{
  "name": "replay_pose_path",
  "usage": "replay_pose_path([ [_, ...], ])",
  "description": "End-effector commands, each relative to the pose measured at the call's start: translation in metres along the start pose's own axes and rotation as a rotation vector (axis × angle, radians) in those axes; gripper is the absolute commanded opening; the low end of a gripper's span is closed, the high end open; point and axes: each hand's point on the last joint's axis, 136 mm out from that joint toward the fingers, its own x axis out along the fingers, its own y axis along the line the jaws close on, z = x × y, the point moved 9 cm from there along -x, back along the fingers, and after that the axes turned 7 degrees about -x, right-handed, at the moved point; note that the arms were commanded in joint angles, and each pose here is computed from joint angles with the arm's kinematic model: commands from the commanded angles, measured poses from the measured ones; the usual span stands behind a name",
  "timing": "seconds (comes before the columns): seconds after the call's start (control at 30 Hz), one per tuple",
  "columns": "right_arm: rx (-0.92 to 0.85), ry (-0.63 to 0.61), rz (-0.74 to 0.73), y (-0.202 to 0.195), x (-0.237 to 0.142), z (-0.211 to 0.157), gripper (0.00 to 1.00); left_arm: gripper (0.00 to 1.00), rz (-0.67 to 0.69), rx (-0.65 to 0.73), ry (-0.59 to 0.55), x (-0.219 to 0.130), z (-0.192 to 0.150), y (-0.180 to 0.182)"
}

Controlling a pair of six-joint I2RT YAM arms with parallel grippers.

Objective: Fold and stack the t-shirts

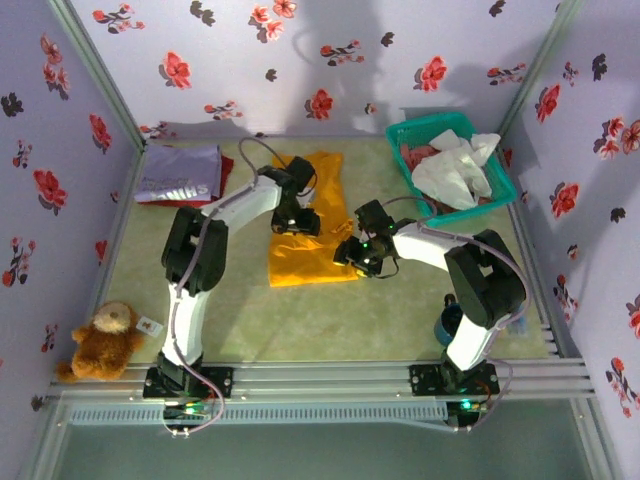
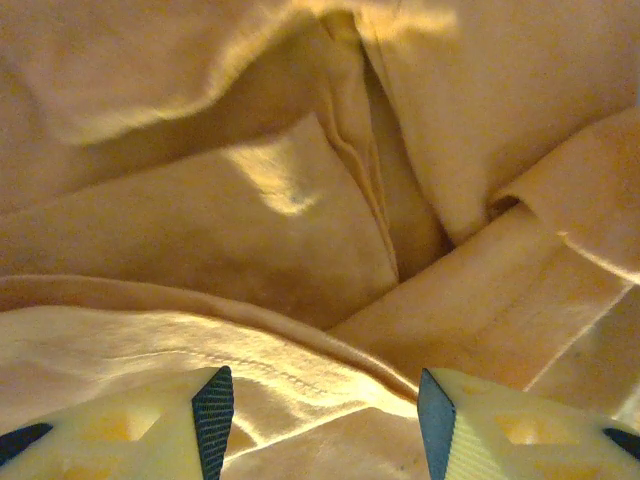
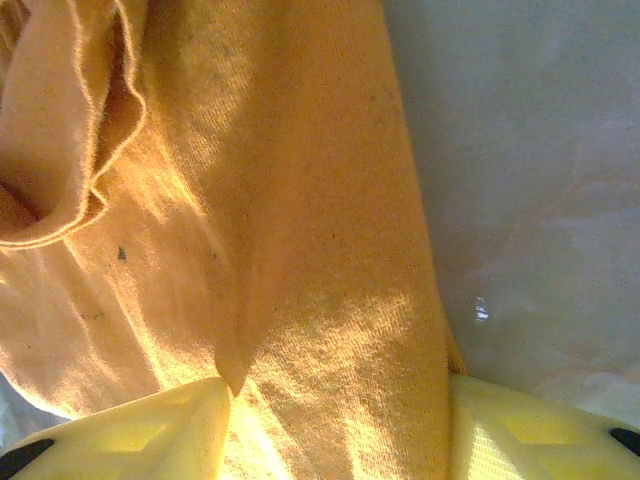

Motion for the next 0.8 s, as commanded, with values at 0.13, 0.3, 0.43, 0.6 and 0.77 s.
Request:
replay_pose_path([
  [0.13, -0.001, 0.026, -0.01, 0.0, 0.002, -0.004, 0.56, 0.58, 0.004, 0.198, -0.077, -0.016, -0.003, -0.017],
  [0.3, 0.006, 0.028, -0.007, -0.001, 0.005, -0.003, 0.56, 0.64, -0.036, 0.277, -0.011, -0.013, -0.004, -0.021],
  [0.43, 0.004, 0.027, -0.007, 0.0, 0.005, -0.003, 0.56, 0.63, -0.012, 0.258, 0.057, 0.002, -0.008, -0.018],
  [0.6, 0.003, 0.031, -0.01, 0.0, 0.005, -0.003, 0.56, 0.62, -0.054, 0.294, 0.062, 0.006, -0.012, -0.023],
  [0.77, 0.0, 0.035, -0.012, 0.0, 0.006, -0.002, 0.56, 0.61, -0.064, 0.306, 0.081, 0.013, -0.012, -0.025],
])
